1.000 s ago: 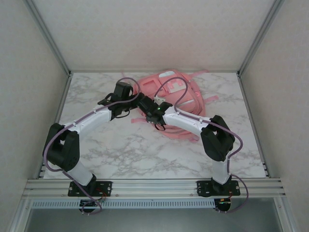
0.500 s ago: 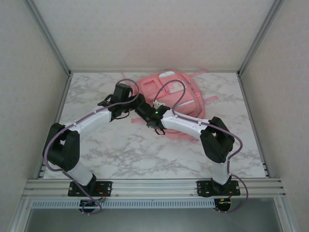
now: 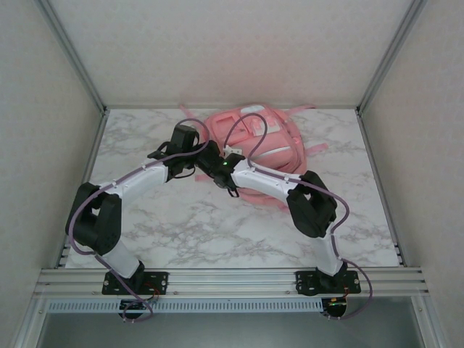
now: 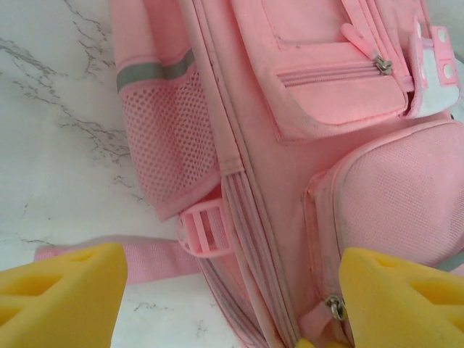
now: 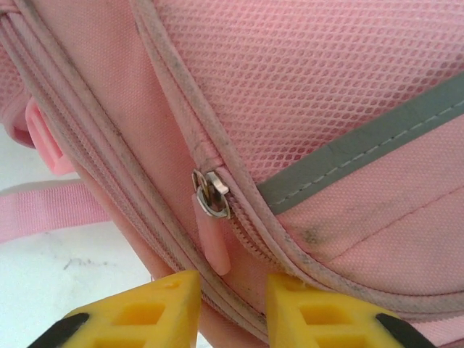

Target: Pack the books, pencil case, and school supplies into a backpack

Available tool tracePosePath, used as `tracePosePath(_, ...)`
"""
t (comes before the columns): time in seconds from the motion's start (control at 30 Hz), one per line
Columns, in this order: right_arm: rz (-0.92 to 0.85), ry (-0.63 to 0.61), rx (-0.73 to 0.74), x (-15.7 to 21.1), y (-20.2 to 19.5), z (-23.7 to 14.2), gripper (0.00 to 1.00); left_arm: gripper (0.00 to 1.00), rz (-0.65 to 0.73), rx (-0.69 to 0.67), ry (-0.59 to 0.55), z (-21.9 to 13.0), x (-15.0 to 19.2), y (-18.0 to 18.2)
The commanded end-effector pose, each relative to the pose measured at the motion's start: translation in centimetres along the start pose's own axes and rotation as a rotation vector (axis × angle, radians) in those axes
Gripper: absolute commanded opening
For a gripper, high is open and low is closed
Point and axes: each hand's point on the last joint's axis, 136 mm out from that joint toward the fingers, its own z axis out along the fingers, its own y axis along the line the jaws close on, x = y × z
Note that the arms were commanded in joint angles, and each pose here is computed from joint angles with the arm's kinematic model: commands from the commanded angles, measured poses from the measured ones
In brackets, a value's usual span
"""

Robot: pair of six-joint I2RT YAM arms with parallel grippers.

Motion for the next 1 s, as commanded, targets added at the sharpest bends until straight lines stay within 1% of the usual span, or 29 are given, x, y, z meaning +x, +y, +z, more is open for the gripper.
tracePosePath(0.0, 0.025, -0.12, 0.09, -2.7, -1.2, 1.0, 0.28, 0.77, -0.018, 0.027, -0.021, -0.6, -0.6, -0.2)
tracePosePath(0.07, 0.038, -0.148, 0.105, -2.9, -1.7, 1.3, 0.22, 0.77, -0.017, 0.032, -0.022, -0.7, -0.6, -0.3)
tracePosePath(0.23, 0.042, -0.189, 0.066, -4.2, -1.5, 0.9, 0.0, 0.77, -0.025, 0.024, -0.018, -0.3, -0.5, 0.2)
tracePosePath(0.33, 0.024, -0.192, -0.007, -4.9, -0.8, 0.1, 0.0, 0.78, -0.038, 0.027, -0.022, 0.3, -0.6, 0.5)
tracePosePath(0.37, 0.03, -0.181, -0.04, -4.9, -0.7, 0.0, 0.0, 0.82, -0.049, 0.028, -0.025, 0.7, -0.7, 0.6)
tracePosePath(0.43, 0.034, -0.151, -0.117, -4.8, -0.3, -0.2, 0.0, 0.84, -0.068, 0.041, -0.034, 1.4, -1.2, 0.8)
tracePosePath(0.5, 0.042, -0.123, -0.168, -4.4, -0.6, -0.3, 0.0, 0.84, -0.086, 0.06, -0.034, 2.6, -1.5, 0.8)
tracePosePath(0.6, 0.042, -0.113, -0.227, -4.3, -1.0, -1.1, 0.0, 0.84, -0.108, 0.09, -0.03, 4.4, -2.2, 0.4)
tracePosePath(0.7, 0.046, -0.087, -0.27, -3.7, -1.5, -1.7, 0.0, 0.82, -0.126, 0.108, -0.031, 6.2, -2.8, 0.3)
tracePosePath(0.83, 0.056, -0.06, -0.302, -3.1, -2.4, -2.1, 0.0, 0.79, -0.143, 0.136, -0.047, 7.4, -3.6, -0.1)
tracePosePath(0.93, 0.062, -0.038, -0.313, -2.7, -3.1, -2.2, 0.0, 0.72, -0.151, 0.158, -0.052, 8.1, -3.8, -0.5)
tracePosePath(0.97, 0.064, -0.031, -0.317, -2.7, -3.2, -2.2, 0.0, 0.67, -0.151, 0.164, -0.054, 8.3, -3.7, -0.6)
